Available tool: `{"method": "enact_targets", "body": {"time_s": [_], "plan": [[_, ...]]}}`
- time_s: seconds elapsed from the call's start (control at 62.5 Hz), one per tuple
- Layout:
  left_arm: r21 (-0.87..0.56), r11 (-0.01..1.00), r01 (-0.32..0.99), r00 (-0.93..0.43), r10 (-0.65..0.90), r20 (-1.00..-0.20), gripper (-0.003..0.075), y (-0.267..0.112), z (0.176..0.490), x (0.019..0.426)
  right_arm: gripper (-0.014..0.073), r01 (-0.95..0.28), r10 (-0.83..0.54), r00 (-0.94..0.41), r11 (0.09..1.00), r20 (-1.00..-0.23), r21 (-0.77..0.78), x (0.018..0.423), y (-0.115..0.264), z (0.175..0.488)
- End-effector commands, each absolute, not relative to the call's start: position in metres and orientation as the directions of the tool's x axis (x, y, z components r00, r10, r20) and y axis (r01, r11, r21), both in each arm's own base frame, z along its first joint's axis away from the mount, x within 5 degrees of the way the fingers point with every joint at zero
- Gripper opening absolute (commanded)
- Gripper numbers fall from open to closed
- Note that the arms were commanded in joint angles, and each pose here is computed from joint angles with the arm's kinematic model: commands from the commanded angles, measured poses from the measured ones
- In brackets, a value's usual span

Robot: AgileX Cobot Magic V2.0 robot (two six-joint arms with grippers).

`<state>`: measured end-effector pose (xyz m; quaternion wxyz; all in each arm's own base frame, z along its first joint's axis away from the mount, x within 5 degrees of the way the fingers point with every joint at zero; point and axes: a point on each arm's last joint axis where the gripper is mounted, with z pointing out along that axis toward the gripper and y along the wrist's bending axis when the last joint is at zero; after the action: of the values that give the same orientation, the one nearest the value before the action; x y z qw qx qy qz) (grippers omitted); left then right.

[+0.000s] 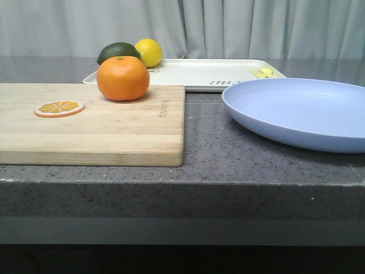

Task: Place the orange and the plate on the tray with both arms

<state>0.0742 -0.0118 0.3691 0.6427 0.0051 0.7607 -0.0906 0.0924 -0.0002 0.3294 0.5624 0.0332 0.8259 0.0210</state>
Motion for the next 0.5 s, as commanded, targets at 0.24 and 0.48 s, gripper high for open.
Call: {"method": "enact_targets", "body": {"time_s": [0.24, 0.48], "plan": [[-0.110, 0.986, 0.125, -0.179, -0.087, -0.980, 0.0547, -0.013, 0.375, 0.089, 0.0587, 0.026, 0.031, -0.360, 0.999, -0.932, 0.023, 0.094, -0.001, 0.338], [-0.080, 0.983, 0.164, -0.270, -0.033, -0.962, 0.0550, -0.019, 0.367, 0.108, 0.0594, -0.017, -0.015, -0.416, 1.000, -0.909, -0.008, 0.090, 0.001, 0.348]]}}
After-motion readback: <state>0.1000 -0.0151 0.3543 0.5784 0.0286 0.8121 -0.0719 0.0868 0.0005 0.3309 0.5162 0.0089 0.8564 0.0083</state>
